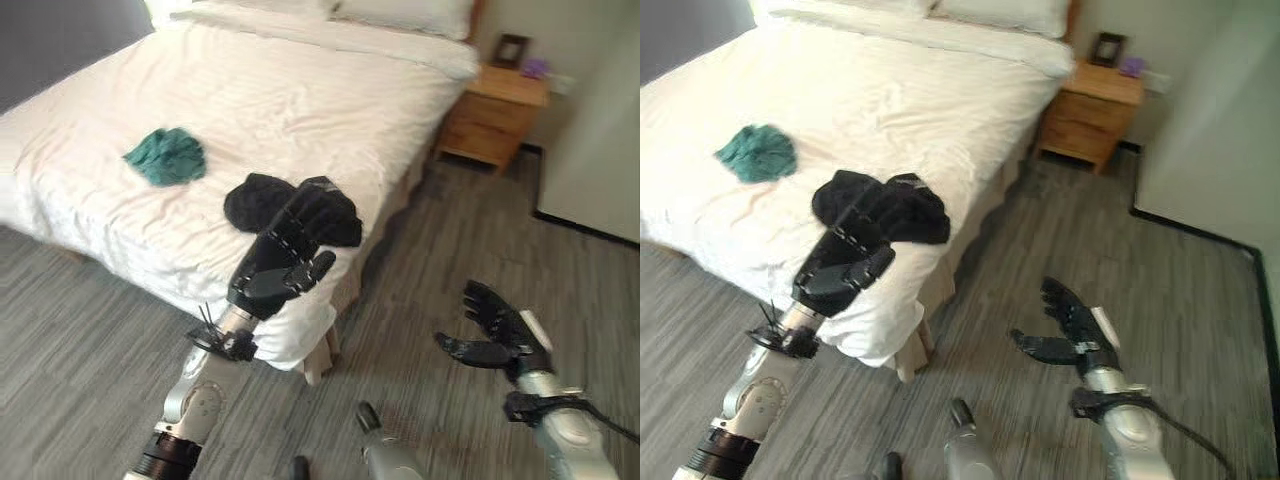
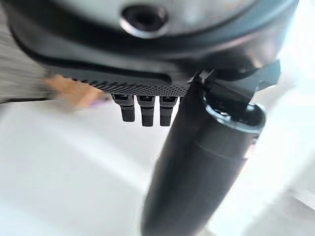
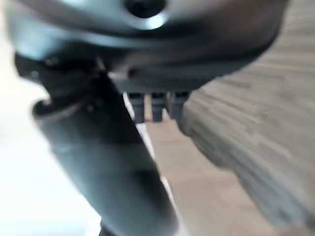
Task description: Pick up bed clothes into laundry basket.
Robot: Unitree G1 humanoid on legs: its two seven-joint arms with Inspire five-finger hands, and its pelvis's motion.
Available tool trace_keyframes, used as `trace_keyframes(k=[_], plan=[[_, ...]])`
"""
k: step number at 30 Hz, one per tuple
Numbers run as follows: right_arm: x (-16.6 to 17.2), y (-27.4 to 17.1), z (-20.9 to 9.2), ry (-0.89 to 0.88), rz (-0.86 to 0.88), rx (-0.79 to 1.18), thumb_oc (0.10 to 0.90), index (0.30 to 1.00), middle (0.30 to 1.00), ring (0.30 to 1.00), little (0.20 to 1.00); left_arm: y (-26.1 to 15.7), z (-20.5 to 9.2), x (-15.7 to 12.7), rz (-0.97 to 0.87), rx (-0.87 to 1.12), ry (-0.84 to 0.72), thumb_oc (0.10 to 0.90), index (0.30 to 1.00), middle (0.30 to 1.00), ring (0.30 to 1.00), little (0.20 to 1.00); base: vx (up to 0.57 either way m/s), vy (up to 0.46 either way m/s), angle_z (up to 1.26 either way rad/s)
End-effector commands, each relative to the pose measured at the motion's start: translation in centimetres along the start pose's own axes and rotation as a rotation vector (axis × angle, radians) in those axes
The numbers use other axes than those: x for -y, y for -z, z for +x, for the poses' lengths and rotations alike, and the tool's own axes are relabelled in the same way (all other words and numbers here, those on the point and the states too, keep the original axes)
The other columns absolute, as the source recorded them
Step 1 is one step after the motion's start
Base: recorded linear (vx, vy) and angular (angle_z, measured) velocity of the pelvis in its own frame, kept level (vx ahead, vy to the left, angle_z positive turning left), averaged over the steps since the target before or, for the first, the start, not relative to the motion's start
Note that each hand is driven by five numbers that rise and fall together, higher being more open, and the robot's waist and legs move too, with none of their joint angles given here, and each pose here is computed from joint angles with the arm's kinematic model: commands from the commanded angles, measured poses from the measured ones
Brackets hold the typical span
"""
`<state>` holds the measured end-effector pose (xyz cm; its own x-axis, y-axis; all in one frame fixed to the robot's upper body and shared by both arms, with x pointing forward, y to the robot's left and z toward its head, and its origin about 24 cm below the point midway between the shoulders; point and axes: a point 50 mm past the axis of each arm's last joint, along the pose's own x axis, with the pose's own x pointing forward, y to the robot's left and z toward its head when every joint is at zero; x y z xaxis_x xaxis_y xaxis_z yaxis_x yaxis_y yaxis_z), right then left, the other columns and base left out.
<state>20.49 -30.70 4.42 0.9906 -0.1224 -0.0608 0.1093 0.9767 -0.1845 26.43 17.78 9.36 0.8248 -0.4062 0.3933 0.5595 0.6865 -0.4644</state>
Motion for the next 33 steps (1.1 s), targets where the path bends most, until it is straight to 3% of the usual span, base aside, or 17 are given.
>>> trace_keyframes(k=[1, 2, 5, 12, 15, 19, 21, 23, 25, 33], plan=[[3.2, -12.4, 3.1, 0.040, -0.086, 0.535, 0.800, 0.900, 0.900, 0.900, 0.900, -2.8, -0.9, -1.2, 0.059, 0.172, -0.072, 0.800, 0.900, 0.900, 0.900, 0.900, 0.21, -0.321, 1.08], [4.3, -14.9, 4.0, 0.044, -0.136, 0.584, 0.800, 0.900, 0.900, 0.900, 0.900, -2.8, -1.2, -1.4, 0.054, 0.168, -0.085, 0.800, 0.900, 0.900, 0.900, 0.900, 0.19, -0.303, 0.87], [3.0, -19.3, 4.6, -0.053, -0.297, 0.683, 0.800, 0.900, 0.900, 0.900, 0.900, -3.5, -2.2, -2.2, 0.131, 0.179, -0.176, 0.800, 0.900, 0.900, 0.900, 0.900, 0.12, -0.193, 0.78], [0.3, -23.1, 5.9, -0.175, -0.594, 0.719, 0.800, 0.900, 0.900, 0.900, 0.900, -3.1, -3.8, -2.4, 0.187, 0.159, -0.267, 0.800, 0.900, 0.900, 0.900, 0.900, 0.07, -0.076, 0.29], [-1.1, -23.6, 6.9, -0.230, -0.817, 0.672, 0.800, 0.900, 0.900, 0.900, 0.900, -2.7, -4.6, -2.5, 0.185, 0.132, -0.300, 0.800, 0.900, 0.900, 0.900, 0.900, 0.03, -0.046, 0.20], [-2.5, -24.4, 7.4, -0.280, -1.341, 0.621, 0.800, 0.900, 0.900, 0.900, 0.900, -2.4, -5.7, -2.9, 0.181, 0.088, -0.322, 0.800, 0.900, 0.900, 0.900, 0.900, 0.02, -0.025, 0.39], [-3.0, -24.6, 8.1, -0.255, -1.494, 0.620, 0.800, 0.900, 0.900, 0.900, 0.900, -1.9, -6.1, -3.5, 0.168, 0.062, -0.350, 0.800, 0.900, 0.900, 0.900, 0.900, 0.02, -0.005, 0.33], [-3.6, -24.8, 8.5, -0.244, -1.580, 0.631, 0.800, 0.900, 0.900, 0.900, 0.900, -0.8, -7.0, -4.5, 0.118, 0.029, -0.424, 0.800, 0.900, 0.900, 0.900, 0.900, 0.02, -0.006, 0.20], [-4.8, -25.8, 8.9, -0.179, -1.693, 0.670, 0.800, 0.900, 0.900, 0.900, 0.900, 2.0, -10.3, -7.2, 0.069, -0.077, -0.662, 0.800, 0.900, 0.900, 0.900, 0.900, -0.02, -0.001, 0.29], [-7.4, -28.5, 9.5, 0.014, -1.739, 0.797, 0.800, 0.900, 0.900, 0.900, 0.900, 5.9, -18.3, -9.4, -0.054, -0.272, -1.021, 0.800, 0.900, 0.900, 0.900, 0.900, -0.05, 0.013, 0.04]])
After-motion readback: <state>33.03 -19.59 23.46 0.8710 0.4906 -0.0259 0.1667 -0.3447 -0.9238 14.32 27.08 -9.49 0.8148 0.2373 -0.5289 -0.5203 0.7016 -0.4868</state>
